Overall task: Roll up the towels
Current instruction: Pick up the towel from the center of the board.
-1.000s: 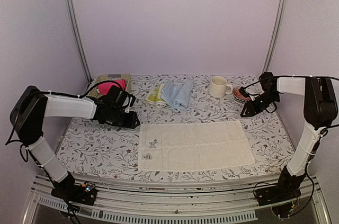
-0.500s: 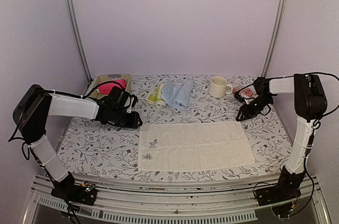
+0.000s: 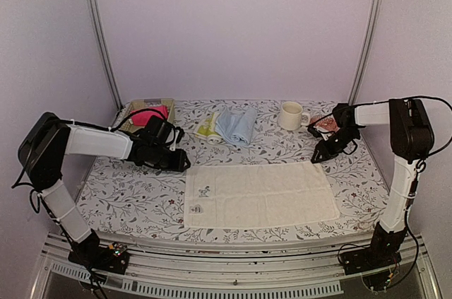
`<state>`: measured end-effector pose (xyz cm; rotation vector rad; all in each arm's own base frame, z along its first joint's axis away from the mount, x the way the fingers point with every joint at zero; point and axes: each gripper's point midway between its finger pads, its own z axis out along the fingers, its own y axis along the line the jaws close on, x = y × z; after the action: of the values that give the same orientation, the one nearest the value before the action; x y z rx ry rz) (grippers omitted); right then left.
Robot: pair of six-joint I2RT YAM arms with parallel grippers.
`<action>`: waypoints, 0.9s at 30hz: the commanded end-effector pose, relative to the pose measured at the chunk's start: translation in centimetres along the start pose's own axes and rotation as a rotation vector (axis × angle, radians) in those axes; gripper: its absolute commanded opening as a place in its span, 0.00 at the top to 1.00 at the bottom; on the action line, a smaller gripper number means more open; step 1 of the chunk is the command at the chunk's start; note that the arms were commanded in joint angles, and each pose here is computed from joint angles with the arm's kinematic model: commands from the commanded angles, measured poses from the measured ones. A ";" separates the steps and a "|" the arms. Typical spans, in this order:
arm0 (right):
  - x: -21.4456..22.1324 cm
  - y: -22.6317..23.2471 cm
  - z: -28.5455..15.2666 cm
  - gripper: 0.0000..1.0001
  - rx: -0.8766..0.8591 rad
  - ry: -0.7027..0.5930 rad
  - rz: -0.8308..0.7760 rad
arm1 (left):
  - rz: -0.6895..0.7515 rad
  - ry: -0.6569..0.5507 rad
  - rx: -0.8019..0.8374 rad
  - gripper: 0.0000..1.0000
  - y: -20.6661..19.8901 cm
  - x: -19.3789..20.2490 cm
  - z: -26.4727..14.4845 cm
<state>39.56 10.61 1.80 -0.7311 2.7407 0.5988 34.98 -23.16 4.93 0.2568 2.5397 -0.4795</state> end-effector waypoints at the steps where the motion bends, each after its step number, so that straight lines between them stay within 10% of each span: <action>1: 0.9 -1.0 0.2 0.68 0.062 0.039 0.014 | -0.003 -0.013 -0.004 0.61 0.2 -0.9 0.1; 18: 3.5 -1.9 1.8 0.75 0.198 0.135 -0.023 | -0.007 -0.023 -0.019 0.62 0.4 -1.3 -0.2; 27: 2.0 -3.0 0.1 0.97 0.300 0.094 -0.040 | -0.016 -0.044 -0.017 0.61 0.3 -1.8 -0.3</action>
<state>40.49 9.12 1.25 -0.7660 2.7438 0.2532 35.38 -23.00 5.24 0.2457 2.5322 -0.4620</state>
